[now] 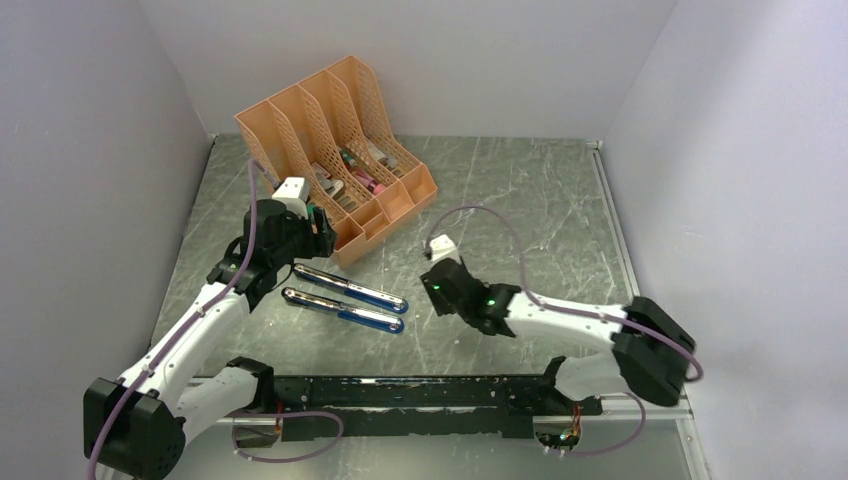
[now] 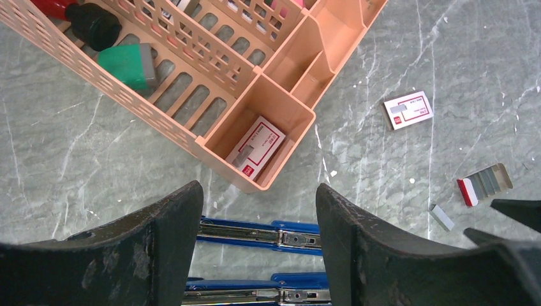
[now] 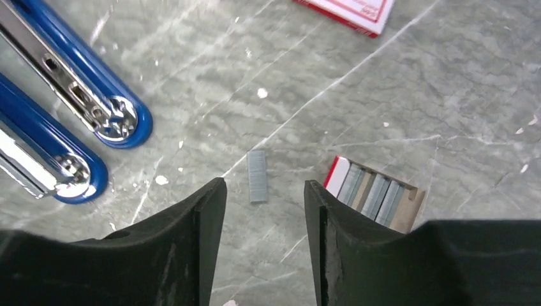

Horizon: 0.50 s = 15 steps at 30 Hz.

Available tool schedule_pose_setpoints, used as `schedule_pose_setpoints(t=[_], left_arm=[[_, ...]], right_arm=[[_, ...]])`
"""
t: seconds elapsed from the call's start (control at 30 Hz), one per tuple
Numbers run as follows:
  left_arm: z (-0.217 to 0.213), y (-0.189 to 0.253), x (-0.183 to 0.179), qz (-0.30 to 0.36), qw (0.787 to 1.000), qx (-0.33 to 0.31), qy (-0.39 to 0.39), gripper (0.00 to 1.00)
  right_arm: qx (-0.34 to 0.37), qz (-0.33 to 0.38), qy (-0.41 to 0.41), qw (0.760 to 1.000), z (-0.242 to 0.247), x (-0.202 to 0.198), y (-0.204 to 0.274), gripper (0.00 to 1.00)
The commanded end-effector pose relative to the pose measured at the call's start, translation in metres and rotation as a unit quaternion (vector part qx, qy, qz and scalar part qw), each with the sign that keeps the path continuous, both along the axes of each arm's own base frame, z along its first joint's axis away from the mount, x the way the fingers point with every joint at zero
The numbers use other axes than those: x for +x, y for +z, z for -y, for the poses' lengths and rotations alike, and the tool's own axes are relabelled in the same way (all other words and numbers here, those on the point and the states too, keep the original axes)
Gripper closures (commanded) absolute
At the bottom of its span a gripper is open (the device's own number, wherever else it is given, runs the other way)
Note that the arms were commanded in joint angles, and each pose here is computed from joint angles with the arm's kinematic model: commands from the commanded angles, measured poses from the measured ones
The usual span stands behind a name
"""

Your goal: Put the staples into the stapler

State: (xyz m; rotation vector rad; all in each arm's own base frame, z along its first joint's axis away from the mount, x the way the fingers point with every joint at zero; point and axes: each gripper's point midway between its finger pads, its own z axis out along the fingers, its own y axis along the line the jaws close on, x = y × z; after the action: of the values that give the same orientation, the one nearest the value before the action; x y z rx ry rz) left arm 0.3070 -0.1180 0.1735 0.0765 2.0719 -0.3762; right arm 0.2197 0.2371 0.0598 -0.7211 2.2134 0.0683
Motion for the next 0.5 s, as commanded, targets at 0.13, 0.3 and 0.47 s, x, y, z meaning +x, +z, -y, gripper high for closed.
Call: schedule_pose_setpoints(t=[0.13,0.3,0.47], left_arm=[[0.002,0.015,0.009,0.024,1.0,-0.01,-0.003,0.3],[0.001,0.015,0.009,0.024,1.0,-0.009,-0.002,0.31],[0.001,0.014,0.009,0.022,1.0,-0.009,-0.002,0.3]], right_arm=[[0.182,0.0,-0.024,0.983,-0.005,-0.005,0.006,0.46],[0.195,0.004,-0.023,0.981,-0.004,-0.007,-0.005,0.5],[0.178,0.006,-0.037,0.983,0.006,-0.007,-0.02,0.53]])
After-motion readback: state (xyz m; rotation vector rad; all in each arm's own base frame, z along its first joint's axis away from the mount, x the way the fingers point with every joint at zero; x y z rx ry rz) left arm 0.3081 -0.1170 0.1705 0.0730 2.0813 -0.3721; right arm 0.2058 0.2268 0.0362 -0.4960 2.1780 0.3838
